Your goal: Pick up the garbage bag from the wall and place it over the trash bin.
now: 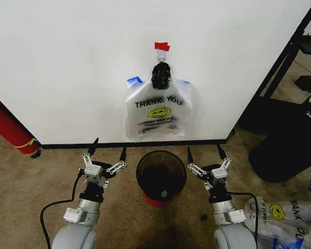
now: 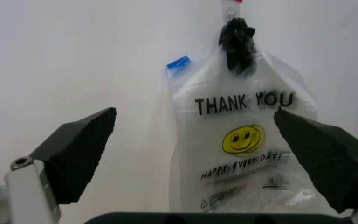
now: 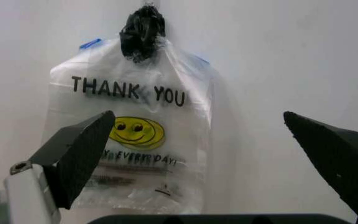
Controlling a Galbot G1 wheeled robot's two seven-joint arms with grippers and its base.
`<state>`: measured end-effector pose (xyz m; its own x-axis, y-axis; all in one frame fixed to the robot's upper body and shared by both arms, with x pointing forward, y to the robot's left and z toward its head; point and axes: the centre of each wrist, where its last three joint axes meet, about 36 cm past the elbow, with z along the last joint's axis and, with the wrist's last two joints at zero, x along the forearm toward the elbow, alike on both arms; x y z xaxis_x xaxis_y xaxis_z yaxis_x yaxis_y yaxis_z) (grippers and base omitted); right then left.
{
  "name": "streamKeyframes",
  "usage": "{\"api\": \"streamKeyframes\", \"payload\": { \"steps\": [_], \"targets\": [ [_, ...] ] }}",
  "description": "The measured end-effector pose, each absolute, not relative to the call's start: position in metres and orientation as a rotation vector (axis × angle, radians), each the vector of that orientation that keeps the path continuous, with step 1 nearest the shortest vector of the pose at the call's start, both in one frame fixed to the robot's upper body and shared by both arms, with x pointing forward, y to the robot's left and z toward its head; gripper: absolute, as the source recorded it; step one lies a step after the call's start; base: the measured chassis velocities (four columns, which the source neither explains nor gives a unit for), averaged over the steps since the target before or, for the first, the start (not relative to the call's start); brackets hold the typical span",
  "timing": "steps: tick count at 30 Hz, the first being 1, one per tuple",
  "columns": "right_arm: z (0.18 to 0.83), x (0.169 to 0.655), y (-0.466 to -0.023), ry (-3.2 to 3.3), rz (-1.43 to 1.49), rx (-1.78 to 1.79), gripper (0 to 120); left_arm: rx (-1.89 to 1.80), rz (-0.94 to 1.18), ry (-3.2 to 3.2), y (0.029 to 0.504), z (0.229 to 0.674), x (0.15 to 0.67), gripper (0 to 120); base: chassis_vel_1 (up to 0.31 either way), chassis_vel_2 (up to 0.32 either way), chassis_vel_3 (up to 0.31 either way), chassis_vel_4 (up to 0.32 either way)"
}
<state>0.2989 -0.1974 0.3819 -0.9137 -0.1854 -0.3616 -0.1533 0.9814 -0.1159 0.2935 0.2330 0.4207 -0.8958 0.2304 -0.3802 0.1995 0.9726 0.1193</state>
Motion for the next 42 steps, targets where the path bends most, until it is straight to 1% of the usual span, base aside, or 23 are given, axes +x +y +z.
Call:
{"api": "streamKeyframes", "payload": {
  "steps": [6, 8, 10, 11, 12, 14, 16, 17, 19, 20, 22, 26, 28, 31, 35, 36, 40, 42],
  "targets": [
    [0.382, 0.297, -0.192, 2.748, -0.095, -0.239, 100, 0.299, 0.107, 2.718, 0.232, 0.423, 0.29, 100, 0.0, 0.0, 0.0, 0.0],
    [0.381, 0.302, -0.181, 2.765, 0.02, -0.224, 100, 0.297, 0.114, 2.715, 0.234, 0.423, 0.289, 100, 0.0, 0.0, 0.0, 0.0],
    [0.382, 0.308, -0.166, 2.769, 0.269, -0.24, 100, 0.31, 0.119, 2.709, 0.235, 0.422, 0.287, 100, 0.0, 0.0, 0.0, 0.0],
    [0.386, 0.311, -0.156, 2.774, 0.453, -0.257, 100, 0.317, 0.131, 2.709, 0.236, 0.421, 0.286, 100, 0.0, 0.0, 0.0, 0.0],
    [0.386, 0.311, -0.156, 2.774, 0.453, -0.257, 100, 0.317, 0.131, 2.709, 0.236, 0.421, 0.286, 100, 0.0, 0.0, 0.0, 0.0],
    [0.4, 0.322, -0.145, 2.754, 0.728, -0.301, 100, 0.327, 0.147, 2.712, 0.236, 0.419, 0.286, 100, 0.0, 0.0, 0.0, 0.0],
    [0.411, 0.345, -0.142, 2.718, 0.939, -0.357, 100, 0.339, 0.155, 2.712, 0.235, 0.418, 0.285, 100, 0.0, 0.0, 0.0, 0.0],
    [0.414, 0.353, -0.141, 2.706, 0.988, -0.374, 100, 0.344, 0.157, 2.711, 0.235, 0.418, 0.285, 100, 0.0, 0.0, 0.0, 0.0],
    [0.426, 0.385, -0.14, 2.651, 1.141, -0.44, 100, 0.359, 0.167, 2.711, 0.234, 0.417, 0.284, 100, 0.0, 0.0, 0.0, 0.0],
    [0.426, 0.385, -0.14, 2.651, 1.141, -0.44, 100, 0.359, 0.167, 2.711, 0.234, 0.417, 0.284, 100, 0.0, 0.0, 0.0, 0.0],
    [0.439, 0.413, -0.138, 2.606, 1.234, -0.513, 100, 0.364, 0.177, 2.712, 0.234, 0.417, 0.283, 100, 0.0, 0.0, 0.0, 0.0],
    [0.446, 0.454, -0.128, 2.578, 1.324, -0.665, 100, 0.357, 0.192, 2.713, 0.237, 0.417, 0.282, 100, 0.0, 0.0, 0.0, 0.0],
    [0.446, 0.463, -0.124, 2.566, 1.338, -0.711, 100, 0.355, 0.195, 2.711, 0.237, 0.417, 0.282, 100, 0.0, 0.0, 0.0, 0.0],
    [0.45, 0.495, -0.113, 2.528, 1.342, -0.785, 100, 0.347, 0.196, 2.708, 0.238, 0.417, 0.281, 100, 0.0, 0.0, 0.0, 0.0],
    [0.461, 0.533, -0.1, 2.465, 1.339, -0.789, 100, 0.328, 0.201, 2.712, 0.239, 0.415, 0.281, 100, 0.0, 0.0, 0.0, 0.0],
    [0.461, 0.533, -0.1, 2.465, 1.339, -0.789, 100, 0.328, 0.201, 2.712, 0.239, 0.415, 0.281, 100, 0.0, 0.0, 0.0, 0.0],
    [0.46, 0.562, -0.098, 2.461, 1.32, -0.763, 100, 0.32, 0.204, 2.724, 0.237, 0.41, 0.282, 100, 0.0, 0.0, 0.0, 0.0],
    [0.454, 0.572, -0.101, 2.475, 1.301, -0.75, 96, 0.325, 0.2, 2.728, 0.235, 0.407, 0.283, 100, 0.0, 0.0, 0.0, 0.0]
  ]
}}
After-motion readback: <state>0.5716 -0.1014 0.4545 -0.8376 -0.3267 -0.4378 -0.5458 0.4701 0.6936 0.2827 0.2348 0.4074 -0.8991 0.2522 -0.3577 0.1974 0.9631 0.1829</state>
